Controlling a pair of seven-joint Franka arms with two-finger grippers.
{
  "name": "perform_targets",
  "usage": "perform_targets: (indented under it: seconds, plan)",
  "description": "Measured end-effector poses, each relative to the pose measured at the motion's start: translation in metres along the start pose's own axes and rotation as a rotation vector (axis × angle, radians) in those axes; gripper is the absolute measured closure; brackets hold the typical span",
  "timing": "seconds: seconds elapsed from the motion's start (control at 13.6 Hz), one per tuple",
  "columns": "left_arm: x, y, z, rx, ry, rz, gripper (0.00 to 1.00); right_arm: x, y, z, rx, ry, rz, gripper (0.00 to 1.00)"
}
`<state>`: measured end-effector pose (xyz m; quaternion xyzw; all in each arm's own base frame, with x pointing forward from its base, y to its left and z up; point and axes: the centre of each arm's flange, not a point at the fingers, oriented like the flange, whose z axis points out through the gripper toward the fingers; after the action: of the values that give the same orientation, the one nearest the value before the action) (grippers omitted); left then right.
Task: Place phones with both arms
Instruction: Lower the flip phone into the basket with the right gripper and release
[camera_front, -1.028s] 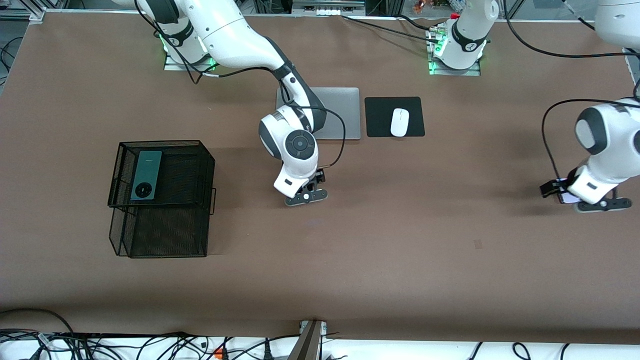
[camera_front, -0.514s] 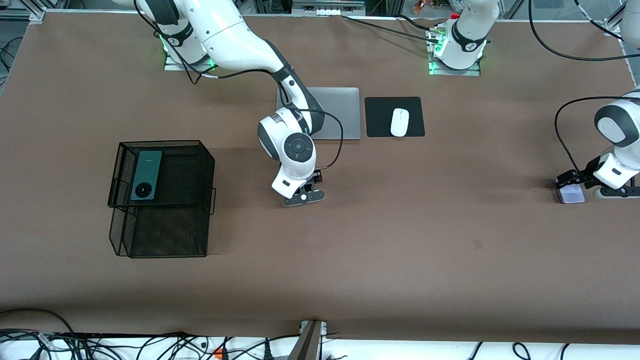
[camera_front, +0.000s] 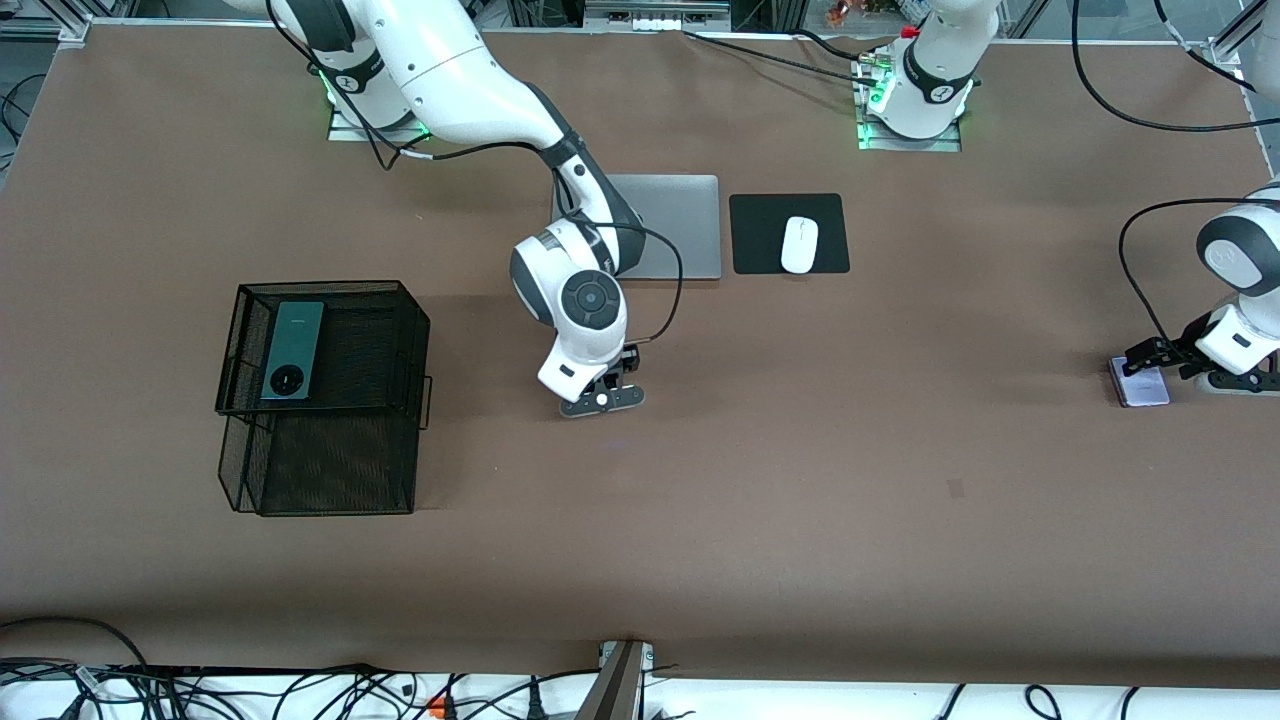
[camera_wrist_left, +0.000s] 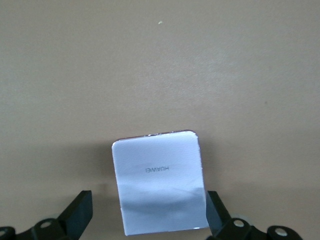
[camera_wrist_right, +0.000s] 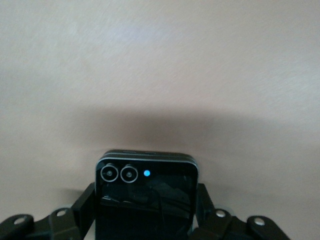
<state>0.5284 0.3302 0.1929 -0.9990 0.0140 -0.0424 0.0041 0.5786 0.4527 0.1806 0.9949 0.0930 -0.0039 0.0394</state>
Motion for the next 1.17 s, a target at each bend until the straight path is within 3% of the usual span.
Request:
perform_targets:
  seconds: [0.29, 0.59, 0.81, 1.17]
  plan:
    - [0.000, 0.001, 0.013, -0.002, 0.003, 0.004, 0.00, 0.038, 0.089, -0.098, -0.015, 0.005, 0.107, 0.19]
    - [0.000, 0.001, 0.016, -0.001, 0.008, 0.004, 0.00, 0.041, 0.221, -0.200, -0.045, -0.051, 0.124, 0.19]
    - [0.000, 0.001, 0.018, -0.003, 0.009, 0.001, 0.00, 0.024, 0.299, -0.203, -0.030, -0.097, 0.118, 0.19]
    - [0.001, 0.001, 0.018, -0.001, 0.014, -0.002, 0.00, -0.031, 0.348, -0.149, 0.026, -0.042, 0.132, 0.19]
